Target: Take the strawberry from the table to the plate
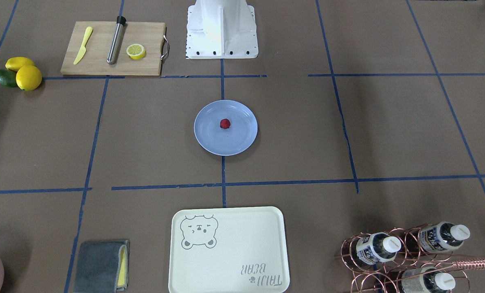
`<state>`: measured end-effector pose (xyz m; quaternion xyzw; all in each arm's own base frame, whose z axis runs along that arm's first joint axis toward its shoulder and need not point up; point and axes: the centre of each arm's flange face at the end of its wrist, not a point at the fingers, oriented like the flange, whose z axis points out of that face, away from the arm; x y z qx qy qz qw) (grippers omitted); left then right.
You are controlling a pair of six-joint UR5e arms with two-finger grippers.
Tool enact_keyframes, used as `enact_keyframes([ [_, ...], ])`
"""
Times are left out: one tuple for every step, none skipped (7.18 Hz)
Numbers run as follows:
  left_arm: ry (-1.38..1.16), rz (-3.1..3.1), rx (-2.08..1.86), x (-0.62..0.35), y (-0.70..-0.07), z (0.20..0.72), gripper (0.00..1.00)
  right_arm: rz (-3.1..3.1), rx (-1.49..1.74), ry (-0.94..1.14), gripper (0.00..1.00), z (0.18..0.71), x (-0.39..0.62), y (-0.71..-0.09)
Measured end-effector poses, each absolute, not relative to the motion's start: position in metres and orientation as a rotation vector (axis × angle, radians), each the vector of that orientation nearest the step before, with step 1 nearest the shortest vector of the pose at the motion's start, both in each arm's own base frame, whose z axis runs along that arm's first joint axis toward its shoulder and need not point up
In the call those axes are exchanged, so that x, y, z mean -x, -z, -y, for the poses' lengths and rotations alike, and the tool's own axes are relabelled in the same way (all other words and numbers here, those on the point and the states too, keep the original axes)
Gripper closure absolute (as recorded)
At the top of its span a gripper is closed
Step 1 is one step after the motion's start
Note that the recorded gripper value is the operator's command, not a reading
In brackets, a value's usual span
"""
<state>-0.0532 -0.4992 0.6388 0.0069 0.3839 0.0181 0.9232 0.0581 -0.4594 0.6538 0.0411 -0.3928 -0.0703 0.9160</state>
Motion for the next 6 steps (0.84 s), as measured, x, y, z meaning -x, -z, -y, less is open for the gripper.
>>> enact_keyframes([
  [-0.031, -0.788, -0.013, 0.0532, -0.6383, 0.4994, 0.0, 0.808, -0.085, 0.144, 0.0, 0.4598, -0.058, -0.6536],
  [-0.029, -0.788, -0.013, 0.0532, -0.6377, 0.4995, 0.0, 0.808, -0.085, 0.144, 0.0, 0.4601, -0.0581, -0.6536],
  [-0.029, -0.788, -0.014, 0.0532, -0.6373, 0.4995, 0.0, 0.807, -0.084, 0.14, 0.0, 0.4609, -0.0581, -0.653],
  [-0.029, -0.788, -0.015, 0.0532, -0.6371, 0.4996, 0.0, 0.808, -0.079, 0.121, 0.0, 0.4623, -0.0581, -0.6513],
  [-0.03, -0.788, -0.016, 0.0532, -0.6367, 0.4997, 0.0, 0.808, -0.069, 0.084, 0.0, 0.4644, -0.0581, -0.6482],
  [-0.03, -0.788, -0.017, 0.0532, -0.6364, 0.4997, 0.0, 0.809, -0.06, 0.053, 0.0, 0.4663, -0.0581, -0.6458],
])
